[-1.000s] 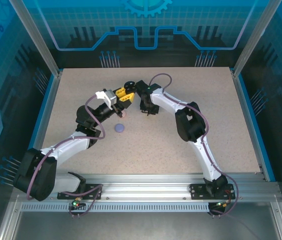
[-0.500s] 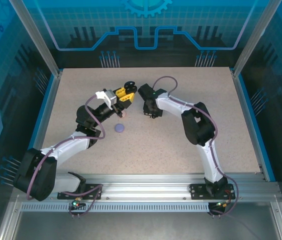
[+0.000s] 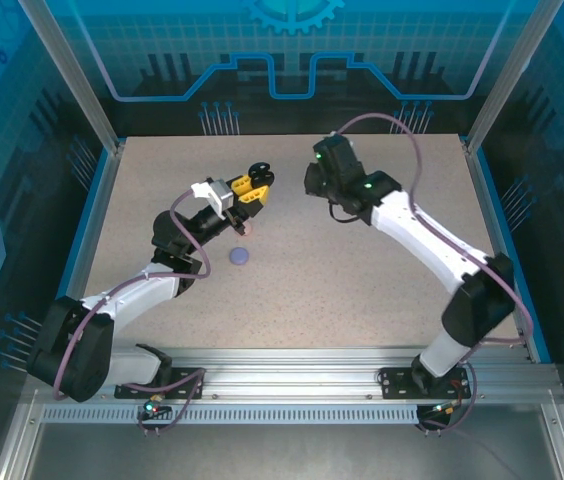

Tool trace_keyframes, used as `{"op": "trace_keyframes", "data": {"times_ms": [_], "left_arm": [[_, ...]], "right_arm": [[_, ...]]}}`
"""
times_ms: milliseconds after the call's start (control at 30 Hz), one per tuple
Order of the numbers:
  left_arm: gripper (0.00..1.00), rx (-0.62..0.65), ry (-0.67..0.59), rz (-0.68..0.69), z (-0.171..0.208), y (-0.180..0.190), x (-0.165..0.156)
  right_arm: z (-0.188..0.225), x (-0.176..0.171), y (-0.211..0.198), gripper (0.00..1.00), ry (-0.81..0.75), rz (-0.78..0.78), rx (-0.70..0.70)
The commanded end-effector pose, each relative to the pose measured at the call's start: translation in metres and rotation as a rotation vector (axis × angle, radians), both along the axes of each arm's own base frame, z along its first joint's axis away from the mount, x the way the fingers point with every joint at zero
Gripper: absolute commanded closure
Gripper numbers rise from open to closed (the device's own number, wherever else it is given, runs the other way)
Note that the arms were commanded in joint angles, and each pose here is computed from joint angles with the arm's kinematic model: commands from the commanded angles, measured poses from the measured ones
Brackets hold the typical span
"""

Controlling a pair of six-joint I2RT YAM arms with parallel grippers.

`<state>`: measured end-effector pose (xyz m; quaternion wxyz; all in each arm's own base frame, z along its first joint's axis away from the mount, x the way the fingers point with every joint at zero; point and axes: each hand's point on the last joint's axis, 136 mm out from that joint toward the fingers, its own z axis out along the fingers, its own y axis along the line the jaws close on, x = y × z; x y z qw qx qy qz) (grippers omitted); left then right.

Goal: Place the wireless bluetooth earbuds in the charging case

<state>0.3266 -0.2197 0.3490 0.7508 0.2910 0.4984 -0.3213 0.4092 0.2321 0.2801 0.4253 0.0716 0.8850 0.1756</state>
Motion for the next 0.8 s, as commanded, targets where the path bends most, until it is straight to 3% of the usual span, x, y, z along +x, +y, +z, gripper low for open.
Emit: {"op": "trace_keyframes", "data": {"times_ms": [0, 300, 767], "left_arm": [[1.00, 0.003, -0.072, -0.036, 0.017, -0.003, -0.010], [1.00, 0.026, -0.059, -0.139, 0.017, -0.016, -0.017], [1.00, 0.053, -0.020, -0.267, 0.017, -0.031, -0.022]], "right_arm": [[0.047, -0.011, 0.000, 0.79, -0.142, 0.051, 0.023], [0.142, -0.064, 0.022, 0.78, -0.464, 0.257, 0.080], [0.153, -0.117, 0.062, 0.79, -0.664, 0.536, 0.087]]}}
